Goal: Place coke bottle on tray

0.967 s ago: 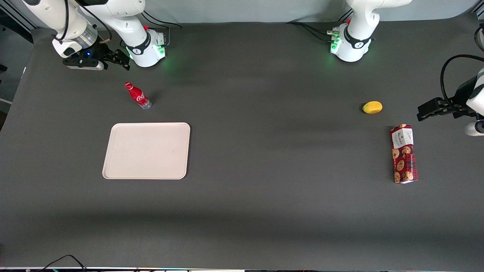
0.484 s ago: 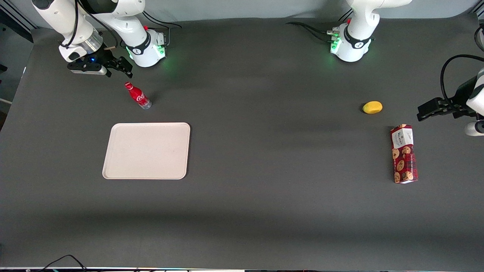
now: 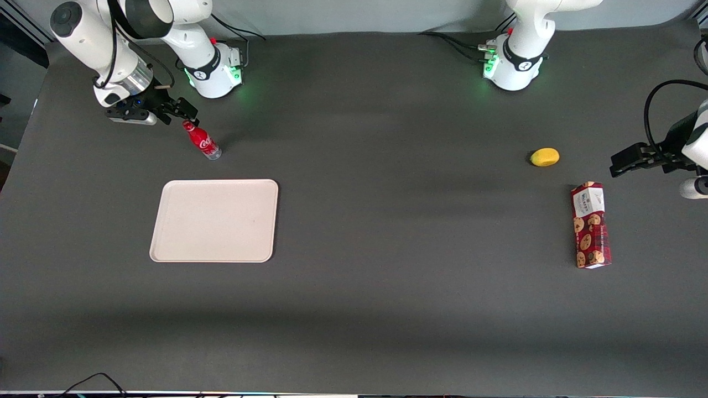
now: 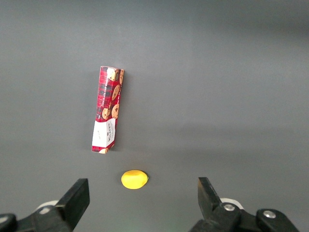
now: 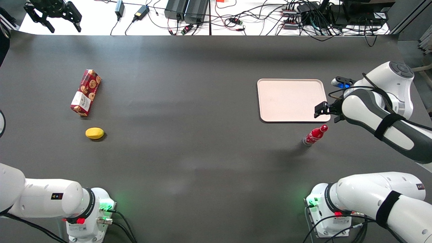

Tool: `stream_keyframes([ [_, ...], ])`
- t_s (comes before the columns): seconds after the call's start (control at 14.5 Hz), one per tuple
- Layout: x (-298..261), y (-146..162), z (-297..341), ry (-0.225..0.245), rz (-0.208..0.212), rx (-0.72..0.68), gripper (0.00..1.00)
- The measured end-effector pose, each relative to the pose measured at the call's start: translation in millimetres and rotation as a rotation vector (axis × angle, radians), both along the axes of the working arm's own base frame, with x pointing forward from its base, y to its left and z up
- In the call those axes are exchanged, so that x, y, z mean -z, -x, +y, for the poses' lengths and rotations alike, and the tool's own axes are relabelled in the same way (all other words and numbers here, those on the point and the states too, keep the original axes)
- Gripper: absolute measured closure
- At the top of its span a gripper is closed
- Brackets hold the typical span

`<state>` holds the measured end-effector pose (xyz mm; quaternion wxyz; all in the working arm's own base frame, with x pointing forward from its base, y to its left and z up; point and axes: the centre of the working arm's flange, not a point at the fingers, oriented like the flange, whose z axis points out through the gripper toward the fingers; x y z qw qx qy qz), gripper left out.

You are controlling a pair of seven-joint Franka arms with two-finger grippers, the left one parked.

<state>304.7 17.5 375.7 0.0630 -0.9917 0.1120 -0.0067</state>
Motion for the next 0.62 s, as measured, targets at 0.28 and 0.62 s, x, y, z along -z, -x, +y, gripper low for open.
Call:
stream_keyframes([
  [0.28,0.9,-1.9,-0.5,-0.004,-0.008,0.006,0.00],
  [0.62,27.9,-14.9,-2.6,-0.002,0.010,0.027,0.00],
])
